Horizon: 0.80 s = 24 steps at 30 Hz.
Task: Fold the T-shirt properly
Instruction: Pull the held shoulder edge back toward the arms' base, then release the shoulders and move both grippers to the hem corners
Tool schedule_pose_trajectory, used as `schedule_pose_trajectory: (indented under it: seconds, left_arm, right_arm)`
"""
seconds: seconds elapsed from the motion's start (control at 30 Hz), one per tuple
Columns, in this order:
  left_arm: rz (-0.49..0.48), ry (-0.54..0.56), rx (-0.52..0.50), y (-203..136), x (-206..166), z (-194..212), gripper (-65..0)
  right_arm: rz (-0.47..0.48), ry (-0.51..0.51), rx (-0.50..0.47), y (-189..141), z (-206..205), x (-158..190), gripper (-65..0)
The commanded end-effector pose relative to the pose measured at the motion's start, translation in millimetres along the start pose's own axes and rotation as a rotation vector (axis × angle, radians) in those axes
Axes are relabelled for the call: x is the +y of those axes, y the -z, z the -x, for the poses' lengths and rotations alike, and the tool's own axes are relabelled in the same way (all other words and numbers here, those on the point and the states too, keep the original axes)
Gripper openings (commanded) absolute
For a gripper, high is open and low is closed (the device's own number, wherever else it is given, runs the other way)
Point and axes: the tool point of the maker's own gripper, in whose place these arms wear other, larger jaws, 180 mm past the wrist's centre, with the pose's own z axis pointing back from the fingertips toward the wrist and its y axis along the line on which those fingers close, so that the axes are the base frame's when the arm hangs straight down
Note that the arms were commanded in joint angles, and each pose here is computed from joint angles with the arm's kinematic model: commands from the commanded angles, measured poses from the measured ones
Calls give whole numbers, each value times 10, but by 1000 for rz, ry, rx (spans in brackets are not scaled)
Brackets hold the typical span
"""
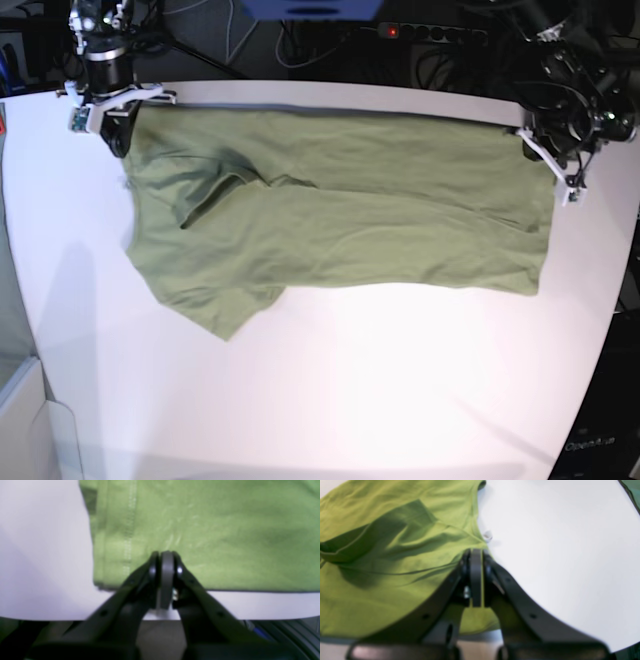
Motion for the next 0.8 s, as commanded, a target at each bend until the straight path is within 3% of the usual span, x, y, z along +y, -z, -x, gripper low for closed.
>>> schedule_pose_trajectory:
  seconds: [0.0,0.3,0.43,0.63,0.77]
  left_arm:
    - [-53,4,133,3,105,275,-624]
    - [-58,8,115,-29,120,43,-624]
    - [-120,40,54,-262,184,-259,-614]
    - [-231,95,-166,-780,161,-847,-424]
    - [-247,98,-219,-895,119,-976,-402]
  right_arm:
    - [-7,-5,-47,22,-138,6,-644]
    - [-10,-3,-56,74,-168,23,-644]
    - [-11,-2,-68,105,-209,30,-644]
    - [-14,-1,-91,167,-291,42,-644]
    - [-16,2,-71,240,-301,58,-644]
